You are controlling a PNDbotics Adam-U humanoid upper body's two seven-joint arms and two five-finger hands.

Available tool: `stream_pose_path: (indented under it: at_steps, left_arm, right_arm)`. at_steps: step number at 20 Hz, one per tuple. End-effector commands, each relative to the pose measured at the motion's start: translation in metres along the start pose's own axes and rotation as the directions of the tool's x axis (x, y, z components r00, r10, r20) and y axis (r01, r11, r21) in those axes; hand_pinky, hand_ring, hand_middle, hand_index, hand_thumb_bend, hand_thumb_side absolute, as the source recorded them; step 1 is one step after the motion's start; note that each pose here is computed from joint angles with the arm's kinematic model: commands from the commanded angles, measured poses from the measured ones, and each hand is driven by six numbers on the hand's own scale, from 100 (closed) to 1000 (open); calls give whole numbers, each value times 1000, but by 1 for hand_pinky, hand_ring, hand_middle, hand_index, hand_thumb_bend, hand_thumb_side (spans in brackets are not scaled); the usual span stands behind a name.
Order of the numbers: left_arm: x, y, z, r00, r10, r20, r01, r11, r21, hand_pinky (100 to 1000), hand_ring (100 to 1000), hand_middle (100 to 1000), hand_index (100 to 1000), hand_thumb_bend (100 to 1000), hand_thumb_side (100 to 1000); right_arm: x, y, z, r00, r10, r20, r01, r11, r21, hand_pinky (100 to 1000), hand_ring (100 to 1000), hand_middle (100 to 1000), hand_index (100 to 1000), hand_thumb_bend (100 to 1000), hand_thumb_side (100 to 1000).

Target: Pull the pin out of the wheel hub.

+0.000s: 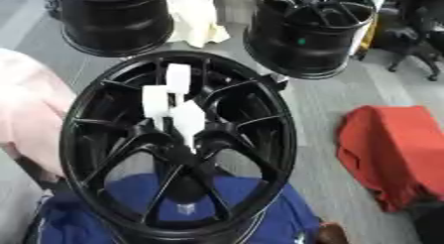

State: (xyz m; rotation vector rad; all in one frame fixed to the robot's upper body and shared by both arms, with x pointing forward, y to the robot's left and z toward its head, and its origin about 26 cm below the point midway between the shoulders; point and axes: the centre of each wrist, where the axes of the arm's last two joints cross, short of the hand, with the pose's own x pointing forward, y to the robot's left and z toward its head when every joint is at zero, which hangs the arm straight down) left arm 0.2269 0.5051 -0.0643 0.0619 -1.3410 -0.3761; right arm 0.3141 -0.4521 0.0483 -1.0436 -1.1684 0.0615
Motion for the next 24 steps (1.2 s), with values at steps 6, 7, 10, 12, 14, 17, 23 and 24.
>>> stream_pose_path:
  at_steps: [6,7,10,12,14,17,23,24]
  left_arm:
    - [12,14,0,992,-97,81,103,991,-83,739,610,582,790,210,724]
    - [13,14,-1,992,-96,83,103,991,-84,739,610,582,790,209,724]
    - [12,13,-2,992,-90,85,97,992,-84,738,610,582,790,208,721]
    - [11,11,-3,993,-87,85,94,992,-85,738,611,583,790,210,721]
    - [11,10,-3,992,-86,88,93,992,-86,739,611,583,790,210,721]
    - [9,8,-4,992,-84,90,92,992,-91,738,613,584,790,210,721]
    - [10,6,-8,991,-86,103,96,991,-98,739,617,585,790,210,722]
    - [10,6,-8,991,-87,106,97,990,-98,739,617,585,790,209,722]
  right_arm:
    - [62,26,15,964,-100,248,118,991,-61,671,702,745,883,167,441]
    - [70,33,20,952,-128,277,149,987,-58,665,694,737,880,152,437]
    - [89,60,37,915,-225,336,250,968,-34,655,680,723,873,123,436]
    - [97,83,49,890,-296,345,320,947,-13,649,675,719,869,112,435]
    - [102,107,62,863,-377,335,397,918,10,644,670,715,866,100,439]
    - [101,140,79,826,-479,297,495,869,24,639,660,707,862,100,445]
    - [93,178,102,768,-594,237,600,798,55,634,650,694,856,100,450]
    - [93,181,104,764,-602,232,606,793,63,632,647,691,853,100,449]
